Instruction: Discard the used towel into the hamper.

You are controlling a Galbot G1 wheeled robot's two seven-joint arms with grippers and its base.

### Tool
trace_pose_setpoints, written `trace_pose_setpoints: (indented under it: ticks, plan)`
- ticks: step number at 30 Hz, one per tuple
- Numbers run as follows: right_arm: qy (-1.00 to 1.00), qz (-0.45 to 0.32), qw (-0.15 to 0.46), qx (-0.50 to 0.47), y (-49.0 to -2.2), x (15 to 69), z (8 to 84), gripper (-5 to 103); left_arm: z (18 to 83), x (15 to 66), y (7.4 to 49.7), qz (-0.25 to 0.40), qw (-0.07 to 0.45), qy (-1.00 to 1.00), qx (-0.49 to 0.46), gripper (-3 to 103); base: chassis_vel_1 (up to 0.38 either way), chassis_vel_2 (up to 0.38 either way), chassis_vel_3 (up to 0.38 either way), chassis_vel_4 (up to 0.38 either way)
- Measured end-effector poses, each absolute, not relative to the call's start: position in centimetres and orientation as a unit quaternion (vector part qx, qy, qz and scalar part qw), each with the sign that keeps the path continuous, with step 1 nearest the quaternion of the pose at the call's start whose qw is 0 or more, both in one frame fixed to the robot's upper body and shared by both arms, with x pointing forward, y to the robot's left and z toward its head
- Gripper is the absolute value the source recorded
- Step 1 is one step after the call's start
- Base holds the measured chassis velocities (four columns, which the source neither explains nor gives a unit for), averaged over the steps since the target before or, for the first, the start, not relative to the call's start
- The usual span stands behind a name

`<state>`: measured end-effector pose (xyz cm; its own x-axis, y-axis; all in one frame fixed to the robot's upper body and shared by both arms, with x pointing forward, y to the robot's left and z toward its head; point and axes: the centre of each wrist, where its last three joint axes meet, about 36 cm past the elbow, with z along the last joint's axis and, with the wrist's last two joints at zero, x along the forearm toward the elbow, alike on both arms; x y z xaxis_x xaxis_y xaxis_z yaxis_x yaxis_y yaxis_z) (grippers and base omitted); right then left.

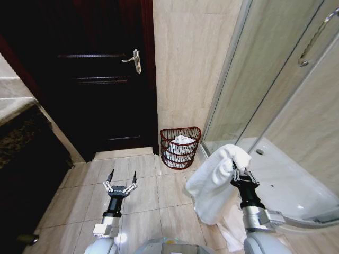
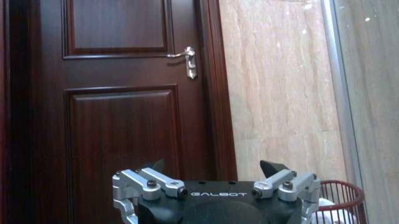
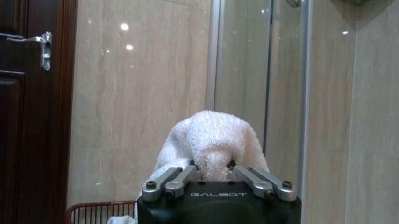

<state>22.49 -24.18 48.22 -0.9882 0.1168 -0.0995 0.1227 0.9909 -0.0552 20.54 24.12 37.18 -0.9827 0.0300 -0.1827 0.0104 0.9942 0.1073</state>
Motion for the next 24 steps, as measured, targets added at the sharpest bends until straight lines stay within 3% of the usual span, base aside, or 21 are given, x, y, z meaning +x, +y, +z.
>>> trace_pose_setpoints:
  ticks: [24]
  plan:
    - [0.996, -0.029, 0.058, 0.057, -23.5, 22.77, 48.79, 16, 37.04, 20.54, 24.34, 0.053, 0.091, 0.994, 0.011, 100, 0.0, 0.0, 0.0, 0.0]
